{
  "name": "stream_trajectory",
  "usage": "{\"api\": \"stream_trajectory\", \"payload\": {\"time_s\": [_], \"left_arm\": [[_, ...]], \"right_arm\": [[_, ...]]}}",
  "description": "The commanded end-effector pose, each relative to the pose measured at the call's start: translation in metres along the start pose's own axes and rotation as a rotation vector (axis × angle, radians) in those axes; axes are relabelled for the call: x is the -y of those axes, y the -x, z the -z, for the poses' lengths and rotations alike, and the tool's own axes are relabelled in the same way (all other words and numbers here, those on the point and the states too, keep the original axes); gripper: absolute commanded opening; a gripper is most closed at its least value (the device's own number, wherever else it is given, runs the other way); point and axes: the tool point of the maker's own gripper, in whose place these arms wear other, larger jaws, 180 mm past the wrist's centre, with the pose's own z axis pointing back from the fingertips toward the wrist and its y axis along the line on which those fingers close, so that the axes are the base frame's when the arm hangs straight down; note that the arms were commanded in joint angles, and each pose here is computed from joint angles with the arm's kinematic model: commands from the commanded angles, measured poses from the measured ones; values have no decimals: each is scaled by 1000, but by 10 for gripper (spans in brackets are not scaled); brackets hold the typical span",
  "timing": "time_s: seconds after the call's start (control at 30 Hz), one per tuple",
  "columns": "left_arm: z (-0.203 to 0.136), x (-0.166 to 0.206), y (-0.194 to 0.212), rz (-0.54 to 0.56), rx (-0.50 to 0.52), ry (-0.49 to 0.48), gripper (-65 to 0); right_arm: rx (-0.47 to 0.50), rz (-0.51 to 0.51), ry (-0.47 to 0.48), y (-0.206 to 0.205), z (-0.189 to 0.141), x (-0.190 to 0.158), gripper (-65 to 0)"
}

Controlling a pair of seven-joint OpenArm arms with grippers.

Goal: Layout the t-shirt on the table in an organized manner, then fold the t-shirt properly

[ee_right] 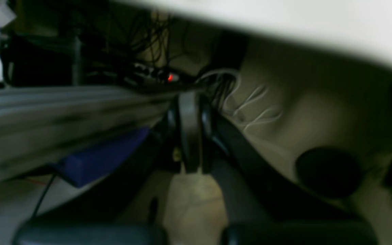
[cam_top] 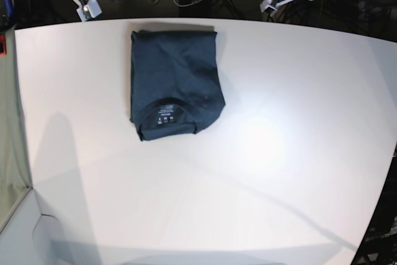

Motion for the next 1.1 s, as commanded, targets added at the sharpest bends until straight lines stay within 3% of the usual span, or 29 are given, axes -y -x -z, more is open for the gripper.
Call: {"api": "stream_trajectory", "payload": {"time_s": [0.0, 0.07, 0.23, 0.5, 0.83, 1.07], "left_arm": [[3, 0, -5, -12, 20, 15, -650], [11, 4, -8, -45, 29, 46, -650], [30, -13, -20, -159, 97, -43, -650], [36, -43, -7, -117, 8, -211, -650], [39, -47, -14, -142, 18, -329, -650], [39, -46, -14, -145, 18, -332, -650]], "right_arm": [[29, 13, -8, -3, 2, 2, -650], [1, 80, -11, 13, 15, 12, -650], [-19, 240, -9, 47, 43, 31, -650], [-29, 378, 17, 95, 79, 32, -650], [74, 611, 67, 129, 106, 23, -650], [158, 692, 128, 127, 112, 34, -650]]}}
